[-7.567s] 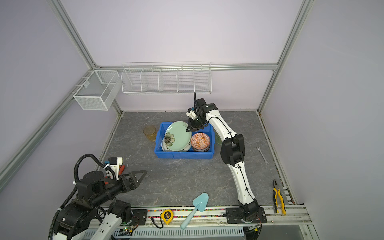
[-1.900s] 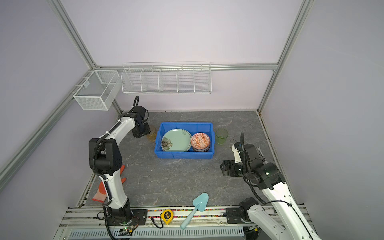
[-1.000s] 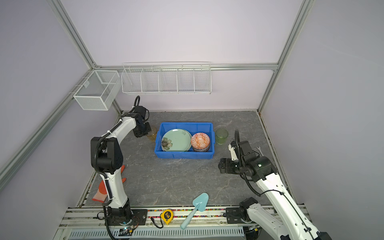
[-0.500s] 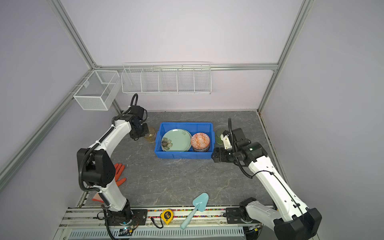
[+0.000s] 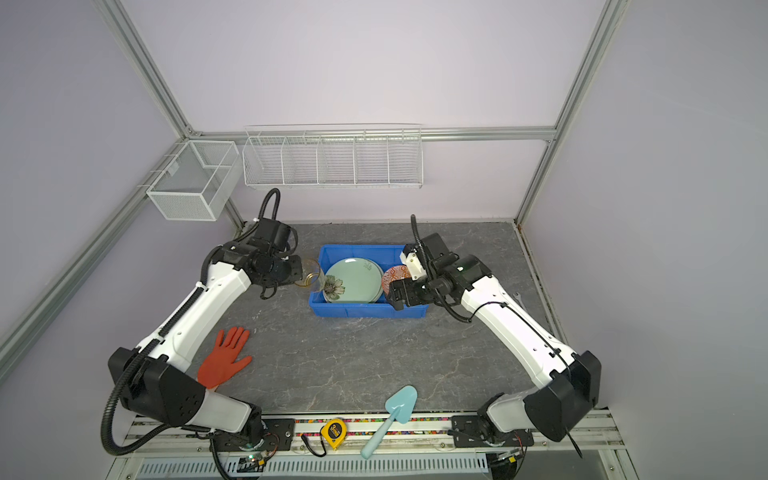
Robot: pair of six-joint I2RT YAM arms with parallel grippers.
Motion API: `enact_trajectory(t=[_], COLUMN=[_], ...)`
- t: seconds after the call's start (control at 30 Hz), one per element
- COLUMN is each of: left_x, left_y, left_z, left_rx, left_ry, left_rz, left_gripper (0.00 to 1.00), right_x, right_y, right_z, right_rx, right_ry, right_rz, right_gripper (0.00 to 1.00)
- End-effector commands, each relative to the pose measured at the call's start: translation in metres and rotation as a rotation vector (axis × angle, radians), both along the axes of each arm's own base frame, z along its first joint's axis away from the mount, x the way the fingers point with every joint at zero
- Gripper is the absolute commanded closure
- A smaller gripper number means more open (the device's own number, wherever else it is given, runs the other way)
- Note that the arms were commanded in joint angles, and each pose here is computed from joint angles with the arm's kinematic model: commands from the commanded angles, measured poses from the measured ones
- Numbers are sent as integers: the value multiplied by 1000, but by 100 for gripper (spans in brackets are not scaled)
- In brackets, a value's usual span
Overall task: Place the mixed dishes into the plastic bin
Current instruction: 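Lift the yellow glass and pass it from the left gripper to the right gripper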
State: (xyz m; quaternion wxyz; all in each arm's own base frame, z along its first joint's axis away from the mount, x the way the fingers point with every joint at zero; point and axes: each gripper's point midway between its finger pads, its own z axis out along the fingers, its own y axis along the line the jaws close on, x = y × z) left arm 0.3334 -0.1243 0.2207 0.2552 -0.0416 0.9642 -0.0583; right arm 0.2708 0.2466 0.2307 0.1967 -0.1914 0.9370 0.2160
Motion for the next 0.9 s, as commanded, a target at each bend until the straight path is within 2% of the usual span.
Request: enact_trajectory(t=[0.0, 0.1, 0.27, 0.47, 0.87], left_x=[-24, -35, -47, -58, -66], left_y=[-13, -20, -25, -24, -22], left_z=[-2, -7, -2, -5, -14], left_rx=[-32, -56, -102, -118, -132], left_ry=[24, 36, 14, 24, 46], left_rz=[3, 21, 44, 60, 71], left_gripper=[100, 100, 100, 100, 100], right_x=[5, 8, 13, 20, 25], right_y=[28, 54, 78, 113, 158], right_z=[15, 27, 23, 21, 3], right_rx=[-1, 8, -36, 0, -74], right_ry=[-56, -84, -73, -58, -45], right_rz=[81, 132, 175, 197, 230], right_gripper=[2, 4, 9, 17, 30])
